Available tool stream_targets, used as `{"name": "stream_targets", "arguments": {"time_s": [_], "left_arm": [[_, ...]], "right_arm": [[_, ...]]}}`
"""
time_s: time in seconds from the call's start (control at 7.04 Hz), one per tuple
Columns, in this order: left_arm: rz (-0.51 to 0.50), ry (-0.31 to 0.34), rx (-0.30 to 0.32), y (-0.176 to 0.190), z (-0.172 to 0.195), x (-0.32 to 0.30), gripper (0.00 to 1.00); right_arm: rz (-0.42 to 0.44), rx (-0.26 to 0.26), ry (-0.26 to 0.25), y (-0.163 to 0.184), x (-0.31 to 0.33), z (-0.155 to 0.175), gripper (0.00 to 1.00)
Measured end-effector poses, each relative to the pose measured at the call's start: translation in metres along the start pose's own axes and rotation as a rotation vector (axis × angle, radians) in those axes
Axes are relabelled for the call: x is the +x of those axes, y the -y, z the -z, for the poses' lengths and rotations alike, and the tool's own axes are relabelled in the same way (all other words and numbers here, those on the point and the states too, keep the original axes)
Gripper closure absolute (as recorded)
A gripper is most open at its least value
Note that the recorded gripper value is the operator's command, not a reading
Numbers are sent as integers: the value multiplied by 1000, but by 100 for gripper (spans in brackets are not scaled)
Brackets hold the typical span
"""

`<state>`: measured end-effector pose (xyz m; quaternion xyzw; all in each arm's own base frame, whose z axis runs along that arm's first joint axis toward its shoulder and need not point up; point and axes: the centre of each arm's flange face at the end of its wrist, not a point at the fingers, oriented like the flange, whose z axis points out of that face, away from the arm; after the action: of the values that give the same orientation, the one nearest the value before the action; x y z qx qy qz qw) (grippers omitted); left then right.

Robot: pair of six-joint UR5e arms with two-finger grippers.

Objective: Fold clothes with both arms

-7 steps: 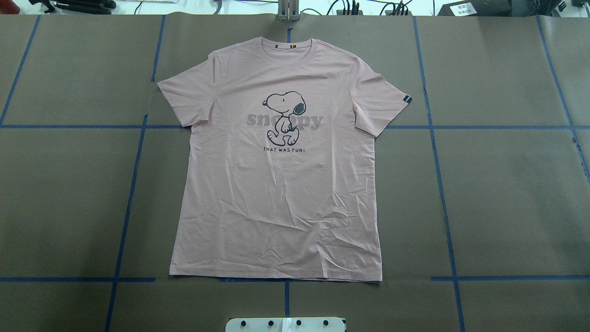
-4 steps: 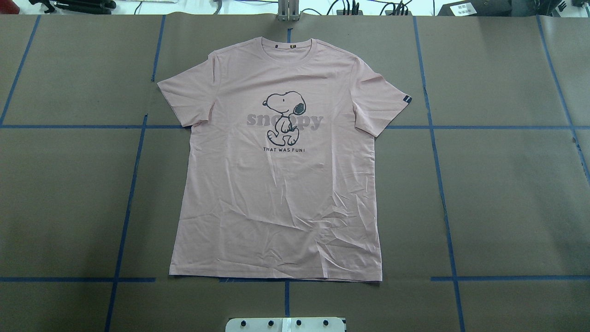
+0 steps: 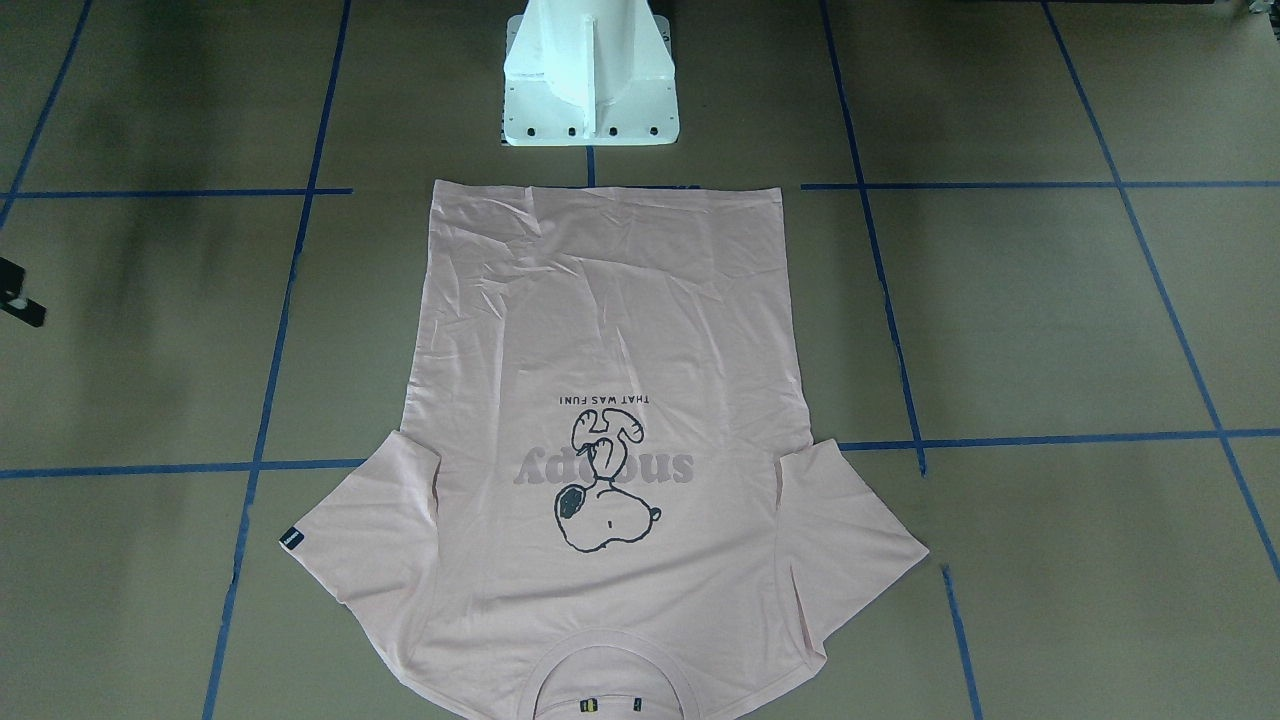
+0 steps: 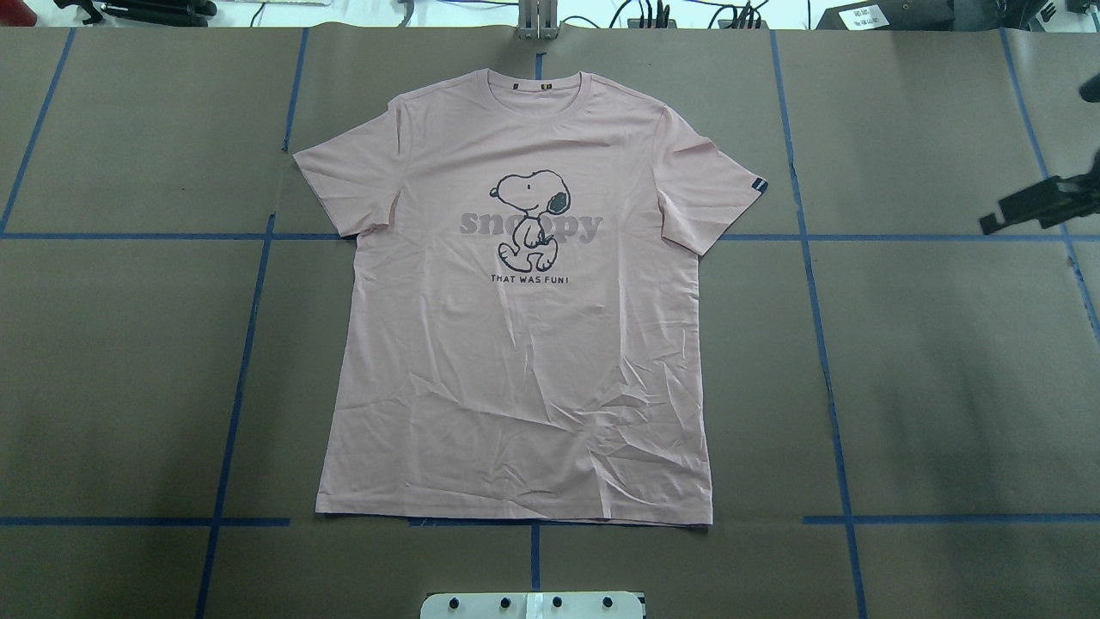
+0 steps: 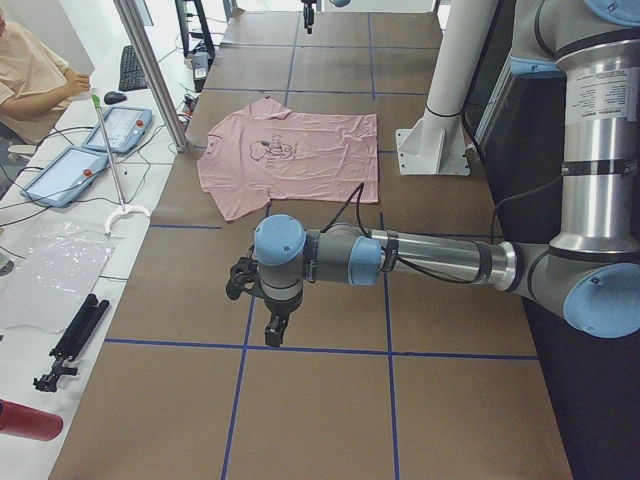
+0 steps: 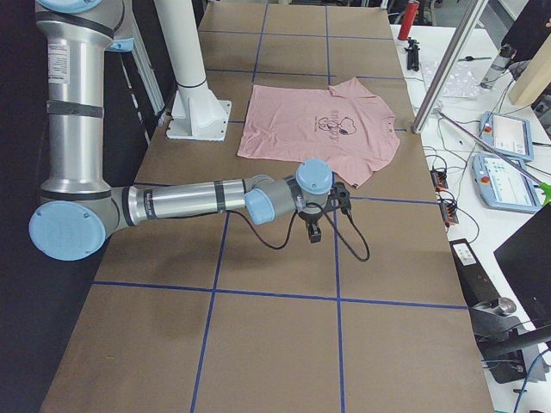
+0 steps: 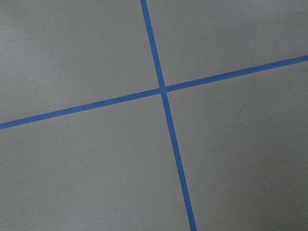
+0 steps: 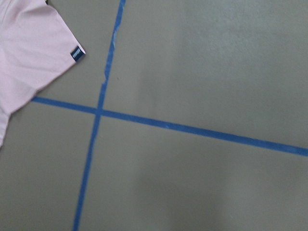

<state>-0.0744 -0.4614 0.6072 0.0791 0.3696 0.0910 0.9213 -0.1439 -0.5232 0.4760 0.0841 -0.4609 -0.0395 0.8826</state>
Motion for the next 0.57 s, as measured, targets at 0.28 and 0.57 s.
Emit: {"name": "stream_targets", "arguments": {"time_s": [0.28,0.57], "left_arm": [[-6,0,4,0,1,1,0],[-18,2,16,3,7,6,0]], "right_arm": [[-179,125,-86,53,-126,-64,2],[-370,267,-197,94,-191,-134,15]]}}
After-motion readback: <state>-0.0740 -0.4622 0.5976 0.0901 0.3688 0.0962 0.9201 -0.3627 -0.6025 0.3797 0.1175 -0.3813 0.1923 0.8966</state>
